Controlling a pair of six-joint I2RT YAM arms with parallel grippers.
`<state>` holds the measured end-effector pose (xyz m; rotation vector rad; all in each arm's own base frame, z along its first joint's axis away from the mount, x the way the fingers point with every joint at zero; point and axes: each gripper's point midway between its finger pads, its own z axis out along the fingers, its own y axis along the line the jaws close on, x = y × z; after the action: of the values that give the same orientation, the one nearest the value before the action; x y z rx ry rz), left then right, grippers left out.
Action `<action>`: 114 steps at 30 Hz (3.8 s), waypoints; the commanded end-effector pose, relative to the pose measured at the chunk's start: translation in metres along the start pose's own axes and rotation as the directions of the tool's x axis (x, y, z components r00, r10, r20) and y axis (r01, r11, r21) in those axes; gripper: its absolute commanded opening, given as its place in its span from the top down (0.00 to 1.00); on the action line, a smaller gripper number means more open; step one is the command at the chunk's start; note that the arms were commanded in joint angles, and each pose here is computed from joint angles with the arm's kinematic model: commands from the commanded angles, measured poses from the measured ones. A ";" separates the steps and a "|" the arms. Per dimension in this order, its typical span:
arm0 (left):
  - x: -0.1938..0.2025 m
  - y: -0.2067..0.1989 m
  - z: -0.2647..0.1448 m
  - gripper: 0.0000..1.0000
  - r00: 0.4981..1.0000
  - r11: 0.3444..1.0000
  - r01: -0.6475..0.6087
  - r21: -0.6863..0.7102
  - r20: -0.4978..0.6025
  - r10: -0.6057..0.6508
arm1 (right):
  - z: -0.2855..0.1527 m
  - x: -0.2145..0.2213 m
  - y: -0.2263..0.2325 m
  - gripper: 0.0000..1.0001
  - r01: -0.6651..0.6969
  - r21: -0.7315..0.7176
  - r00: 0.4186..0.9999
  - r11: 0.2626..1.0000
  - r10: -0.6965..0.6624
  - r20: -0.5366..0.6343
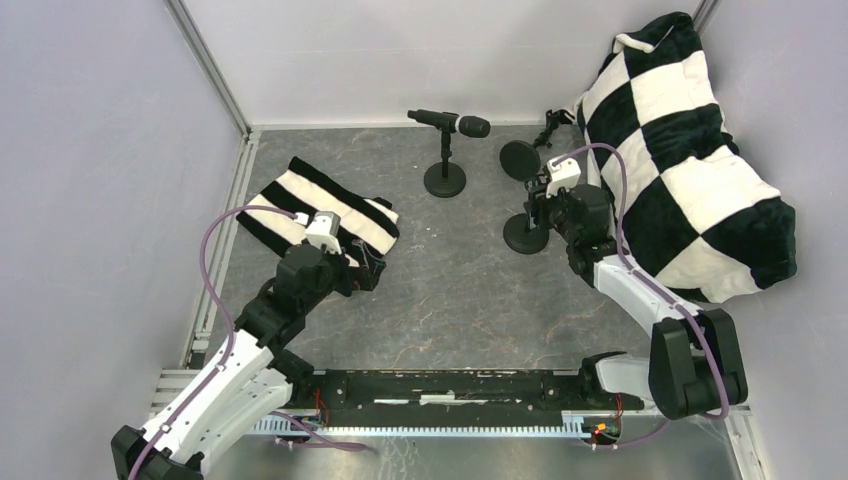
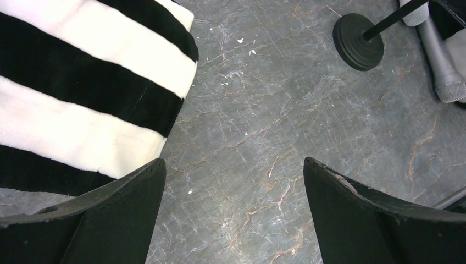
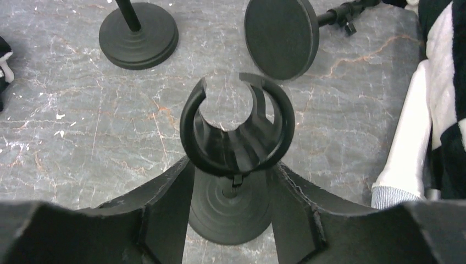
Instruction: Attach the microphones to the stand
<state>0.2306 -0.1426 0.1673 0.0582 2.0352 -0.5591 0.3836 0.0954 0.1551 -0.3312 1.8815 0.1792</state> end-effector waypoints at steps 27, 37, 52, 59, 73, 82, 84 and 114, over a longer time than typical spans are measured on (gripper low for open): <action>-0.002 -0.008 0.000 0.00 0.997 0.996 -0.071 0.050 -0.007 0.071 | 0.004 -0.007 0.140 1.00 0.045 -0.408 0.992 0.912 0.006 0.123; -0.004 -0.008 -0.002 0.00 0.998 0.997 -0.066 0.051 0.005 0.065 | -0.015 -0.014 0.255 0.89 0.154 -0.570 0.982 0.807 -0.061 0.179; -0.003 -0.006 -0.002 0.00 0.997 0.996 -0.077 0.043 0.000 0.077 | -0.067 -0.002 0.208 0.25 0.130 -0.429 0.984 0.894 -0.062 0.168; -0.004 -0.007 -0.003 0.00 0.997 0.996 -0.078 0.044 0.002 0.078 | -0.101 0.001 0.139 0.26 0.062 -0.189 0.989 0.980 -0.035 0.141; -0.002 -0.008 -0.002 0.00 0.997 0.996 -0.077 0.048 -0.008 0.077 | -0.041 -0.006 -0.038 0.23 -0.066 0.337 0.988 0.939 0.109 -0.109; -0.006 -0.006 -0.004 0.00 0.996 0.995 -0.090 0.034 0.003 0.090 | 0.003 0.012 -0.127 0.21 -0.163 0.481 0.957 0.861 0.257 -0.134; -0.006 -0.006 -0.004 0.00 0.996 0.995 -0.089 0.034 0.007 0.088 | 0.015 0.015 -0.136 0.21 -0.167 0.465 0.953 0.869 0.263 -0.149; -0.003 -0.006 -0.002 0.00 0.994 0.994 -0.107 0.037 -0.016 0.108 | 0.080 0.104 -0.201 0.26 -0.014 0.541 0.864 0.841 0.282 -0.416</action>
<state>0.2245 -0.1442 0.1567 0.1454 2.0749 -0.5376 0.4892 -0.0790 0.0510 0.1758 2.3217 -0.3093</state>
